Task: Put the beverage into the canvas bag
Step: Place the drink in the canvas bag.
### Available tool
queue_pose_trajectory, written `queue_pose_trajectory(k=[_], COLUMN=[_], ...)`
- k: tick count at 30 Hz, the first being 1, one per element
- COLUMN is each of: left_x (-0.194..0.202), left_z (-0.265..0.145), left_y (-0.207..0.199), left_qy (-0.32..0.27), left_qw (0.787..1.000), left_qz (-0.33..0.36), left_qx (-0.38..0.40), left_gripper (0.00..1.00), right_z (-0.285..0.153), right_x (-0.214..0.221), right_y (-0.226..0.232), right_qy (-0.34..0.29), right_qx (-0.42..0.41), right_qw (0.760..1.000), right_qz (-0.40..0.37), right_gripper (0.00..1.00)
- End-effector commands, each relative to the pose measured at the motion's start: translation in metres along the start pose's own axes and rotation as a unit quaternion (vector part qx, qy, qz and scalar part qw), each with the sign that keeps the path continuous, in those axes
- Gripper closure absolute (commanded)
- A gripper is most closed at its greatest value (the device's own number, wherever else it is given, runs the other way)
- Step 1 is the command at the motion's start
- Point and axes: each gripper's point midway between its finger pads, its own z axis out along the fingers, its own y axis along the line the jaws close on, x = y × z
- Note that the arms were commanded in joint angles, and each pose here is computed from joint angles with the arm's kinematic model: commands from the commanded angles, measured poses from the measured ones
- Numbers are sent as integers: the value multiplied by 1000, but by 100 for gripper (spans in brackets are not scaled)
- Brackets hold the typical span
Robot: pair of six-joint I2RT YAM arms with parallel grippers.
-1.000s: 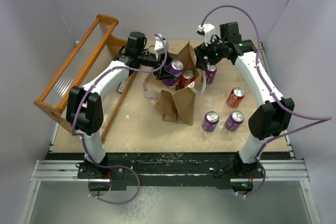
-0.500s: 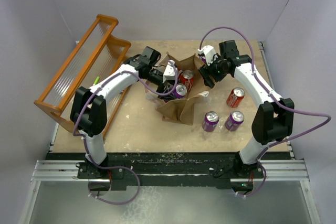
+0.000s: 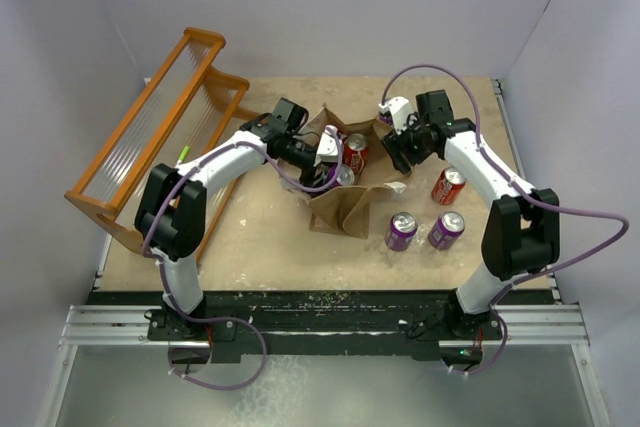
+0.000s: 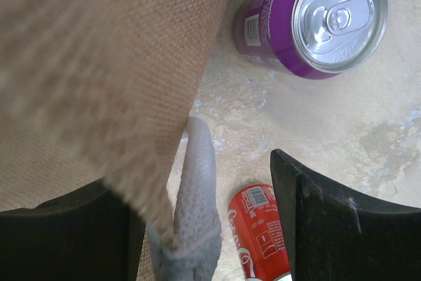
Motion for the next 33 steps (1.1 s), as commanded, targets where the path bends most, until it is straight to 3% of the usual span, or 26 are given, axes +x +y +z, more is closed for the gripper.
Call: queue_pose_trajectory(k=[1,8,13,26,33], left_x=[-61,-87,-76,-52,-67], left_z=[-9,-7,8,20,9], left_y=[44,84,97,100,92], left_qy=[-79,-142,-152,-168,-184], left_qw=[993,980,980,976,972], left_qz=[42,25,32,23,26], left_qx=[-77,-134,-125,-136,-147], left_gripper=[100,100,100,100,100], right_z=[-14,-23,-29,-39,-40], right_x=[-15,-35,-45,-66,-82], right_y=[-4,-3,0,-3,-6], right_qy=[-47,-79,-91,-115,-127], right_qx=[31,21,9,5,-2], right_qw=[998,996,996,993,992], right_qz=[-34,-31,-21,-6,-3], right_gripper=[27,26,26,26,26])
